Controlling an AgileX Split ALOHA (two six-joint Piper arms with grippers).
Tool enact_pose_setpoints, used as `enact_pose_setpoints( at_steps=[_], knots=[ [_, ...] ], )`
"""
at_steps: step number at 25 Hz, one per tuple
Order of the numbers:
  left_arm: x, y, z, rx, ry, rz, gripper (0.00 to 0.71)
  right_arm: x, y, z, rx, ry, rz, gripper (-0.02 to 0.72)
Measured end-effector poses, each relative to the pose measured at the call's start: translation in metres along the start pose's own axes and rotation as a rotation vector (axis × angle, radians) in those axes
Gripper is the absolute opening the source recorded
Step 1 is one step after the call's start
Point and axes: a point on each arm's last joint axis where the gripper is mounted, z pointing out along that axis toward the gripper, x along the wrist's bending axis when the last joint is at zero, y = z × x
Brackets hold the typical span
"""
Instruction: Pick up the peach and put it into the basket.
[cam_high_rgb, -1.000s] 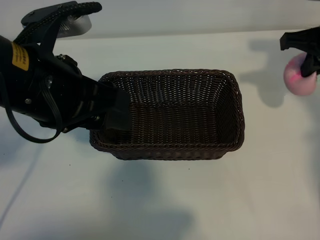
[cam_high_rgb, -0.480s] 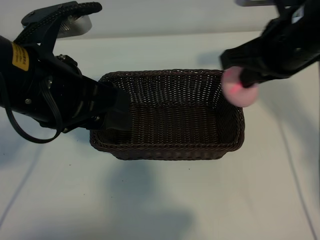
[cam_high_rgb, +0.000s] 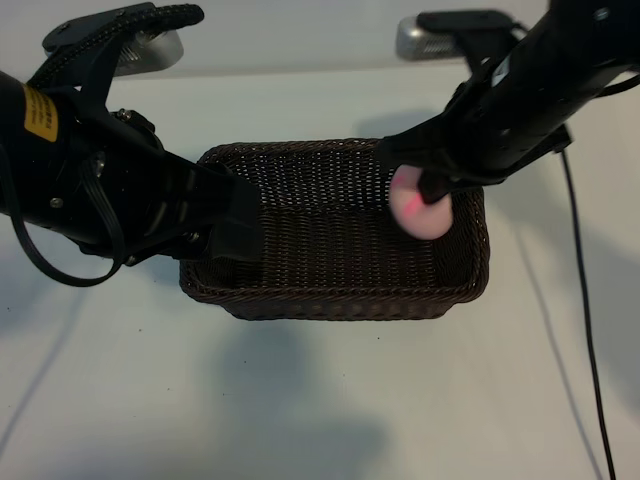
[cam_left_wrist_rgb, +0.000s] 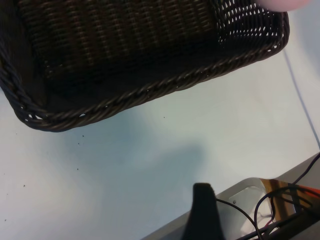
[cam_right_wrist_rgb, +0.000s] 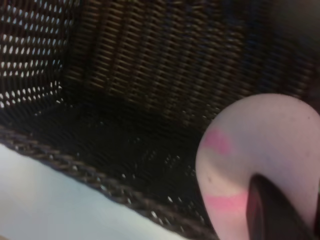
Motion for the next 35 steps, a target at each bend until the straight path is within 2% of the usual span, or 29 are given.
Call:
enact_pose_setpoints(
  at_steps=[8,15,18,24,26,29,33,35],
  knots=[
    [0.0,0.0,0.0,0.0,0.0,0.0,0.531,-0.005,0.002,0.062,0.109,0.036,-0.007,0.043],
    [0.0,0.0,0.0,0.0,0.0,0.0,0.531,0.0,0.0,0.071,0.133,0.066,-0.03,0.061],
    [0.0,0.0,0.0,0.0,0.0,0.0,0.531,0.0,0.0,0.071,0.133,0.066,-0.029,0.135],
    [0.0,0.0,0.0,0.0,0.0,0.0,0.531,0.002,-0.002,0.067,0.142,0.073,-0.037,0.439],
    [0.0,0.0,0.0,0.0,0.0,0.0,0.531,0.006,-0.002,0.057,0.127,0.081,-0.048,0.501],
    [0.0,0.0,0.0,0.0,0.0,0.0,0.531,0.012,-0.003,0.033,0.088,0.098,-0.066,0.53],
    [0.0,0.0,0.0,0.0,0.0,0.0,0.531,0.02,-0.007,-0.005,0.026,0.12,-0.084,0.519],
    [0.0,0.0,0.0,0.0,0.0,0.0,0.531,0.022,-0.01,-0.024,-0.01,0.108,-0.092,0.513]
  ],
)
